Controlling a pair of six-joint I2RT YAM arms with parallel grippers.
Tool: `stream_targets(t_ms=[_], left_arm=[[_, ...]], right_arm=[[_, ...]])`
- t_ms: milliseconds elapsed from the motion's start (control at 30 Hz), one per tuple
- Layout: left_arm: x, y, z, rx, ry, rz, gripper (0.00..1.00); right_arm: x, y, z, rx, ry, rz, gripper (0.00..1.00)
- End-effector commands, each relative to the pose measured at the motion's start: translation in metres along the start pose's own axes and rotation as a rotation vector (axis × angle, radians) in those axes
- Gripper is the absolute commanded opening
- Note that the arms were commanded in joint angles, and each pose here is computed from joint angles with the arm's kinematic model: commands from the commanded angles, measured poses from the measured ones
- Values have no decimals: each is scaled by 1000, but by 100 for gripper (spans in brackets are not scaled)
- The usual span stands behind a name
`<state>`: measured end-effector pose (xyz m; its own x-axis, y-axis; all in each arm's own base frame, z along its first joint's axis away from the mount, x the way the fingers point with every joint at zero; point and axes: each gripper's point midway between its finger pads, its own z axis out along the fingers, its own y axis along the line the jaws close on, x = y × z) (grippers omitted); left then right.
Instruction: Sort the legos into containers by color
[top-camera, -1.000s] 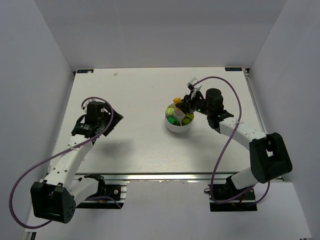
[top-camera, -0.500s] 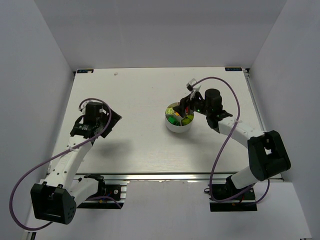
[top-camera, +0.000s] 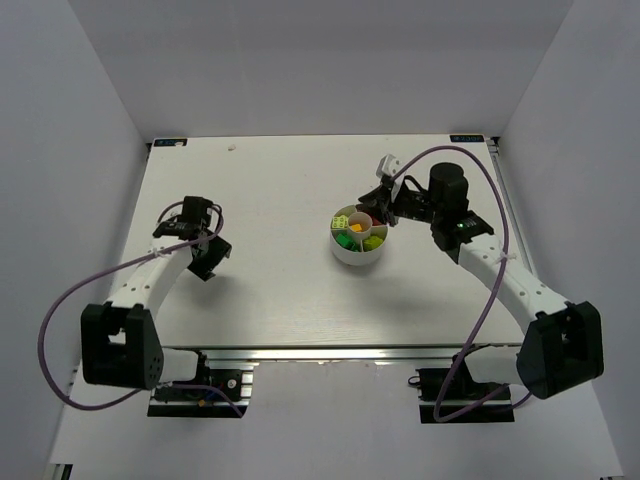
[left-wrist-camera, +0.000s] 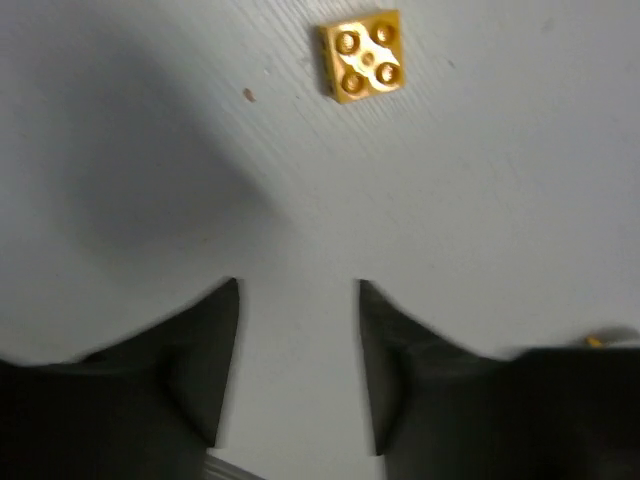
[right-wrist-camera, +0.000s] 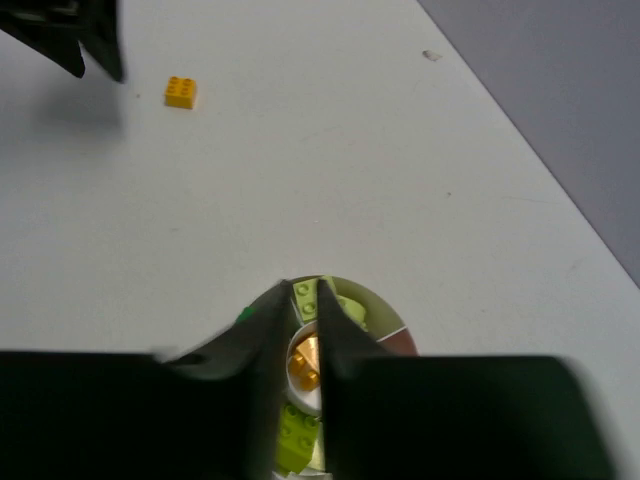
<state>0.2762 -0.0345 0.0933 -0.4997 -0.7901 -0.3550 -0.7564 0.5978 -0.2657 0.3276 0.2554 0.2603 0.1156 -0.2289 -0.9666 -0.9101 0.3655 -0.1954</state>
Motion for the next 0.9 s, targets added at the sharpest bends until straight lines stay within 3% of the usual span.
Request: stream_targets(t_ms=[0,67,167,633,767,867], left_arm=[[-16,4,9,-75,-36,33,68],[-22,-1,21,-89,-41,68,90],[-31,-8,33,-96,-48,96,95],[-52,-28,83,-169,-35,146,91],[-51,-30,92,-178,-25,140,85],[-51,-32,95,-172,-23,133,74]], right_arm=[[-12,26,-11,-121,-27,-29,30],[-9,29,-13,-113,-21,-21,58],[-5,31,-17,-108,-15,-24,64],[6,41,-21,-122,5,3,66],[7,42,-22,-117,7,6,66],[7,41,-23,-111,10,6,66]])
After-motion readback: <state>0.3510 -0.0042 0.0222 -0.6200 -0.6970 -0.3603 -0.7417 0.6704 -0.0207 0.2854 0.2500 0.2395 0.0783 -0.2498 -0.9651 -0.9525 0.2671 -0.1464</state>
